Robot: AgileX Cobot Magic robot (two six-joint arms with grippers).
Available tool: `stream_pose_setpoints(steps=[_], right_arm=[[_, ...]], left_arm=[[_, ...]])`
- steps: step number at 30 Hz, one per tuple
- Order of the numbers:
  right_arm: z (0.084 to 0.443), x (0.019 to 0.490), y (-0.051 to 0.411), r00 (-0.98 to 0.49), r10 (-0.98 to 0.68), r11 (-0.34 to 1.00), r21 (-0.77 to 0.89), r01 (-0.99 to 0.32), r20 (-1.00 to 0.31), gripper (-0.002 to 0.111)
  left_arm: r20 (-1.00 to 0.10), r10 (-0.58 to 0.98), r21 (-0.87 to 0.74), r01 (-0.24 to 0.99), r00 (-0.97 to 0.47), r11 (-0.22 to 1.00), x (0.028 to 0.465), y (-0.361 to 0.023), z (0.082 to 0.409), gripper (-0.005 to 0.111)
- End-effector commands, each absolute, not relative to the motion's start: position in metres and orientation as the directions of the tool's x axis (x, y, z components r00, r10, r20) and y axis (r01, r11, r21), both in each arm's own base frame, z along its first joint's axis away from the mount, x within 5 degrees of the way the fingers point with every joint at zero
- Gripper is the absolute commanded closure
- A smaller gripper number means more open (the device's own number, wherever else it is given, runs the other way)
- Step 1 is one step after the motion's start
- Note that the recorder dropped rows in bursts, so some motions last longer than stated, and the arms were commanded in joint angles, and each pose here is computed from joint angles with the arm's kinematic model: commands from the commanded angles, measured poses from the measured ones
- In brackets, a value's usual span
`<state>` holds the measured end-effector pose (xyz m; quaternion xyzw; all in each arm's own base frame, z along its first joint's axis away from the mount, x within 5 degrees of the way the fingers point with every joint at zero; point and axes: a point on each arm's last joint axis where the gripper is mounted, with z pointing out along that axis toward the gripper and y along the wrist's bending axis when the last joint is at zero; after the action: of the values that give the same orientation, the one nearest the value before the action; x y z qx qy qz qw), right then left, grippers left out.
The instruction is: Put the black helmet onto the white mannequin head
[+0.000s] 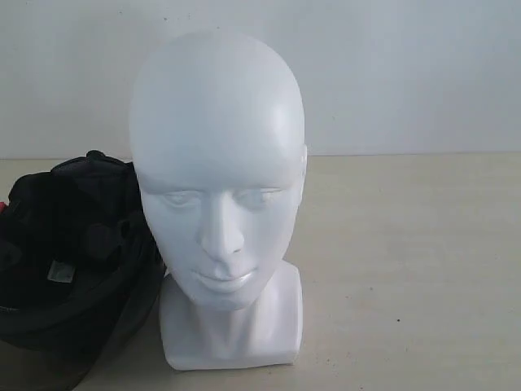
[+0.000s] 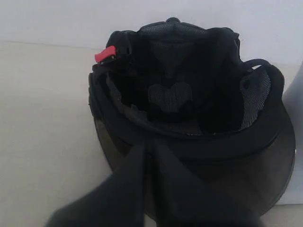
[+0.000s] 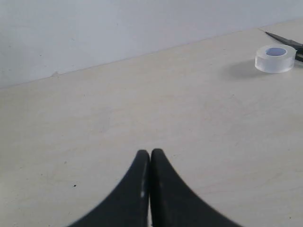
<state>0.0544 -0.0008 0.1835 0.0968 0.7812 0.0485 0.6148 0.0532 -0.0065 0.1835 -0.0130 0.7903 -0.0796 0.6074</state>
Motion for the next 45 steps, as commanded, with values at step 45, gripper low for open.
stream_pose_setpoints(steps=[45], right_arm=[[0.184,0.054,-0.001,-0.215,0.205,0.978,0.188,0.096,-0.955,0.108]], left_arm=[[-0.671,0.257,-0.253,0.540,-0.696,0.803,0.134,-0.058,0.303,0.102]])
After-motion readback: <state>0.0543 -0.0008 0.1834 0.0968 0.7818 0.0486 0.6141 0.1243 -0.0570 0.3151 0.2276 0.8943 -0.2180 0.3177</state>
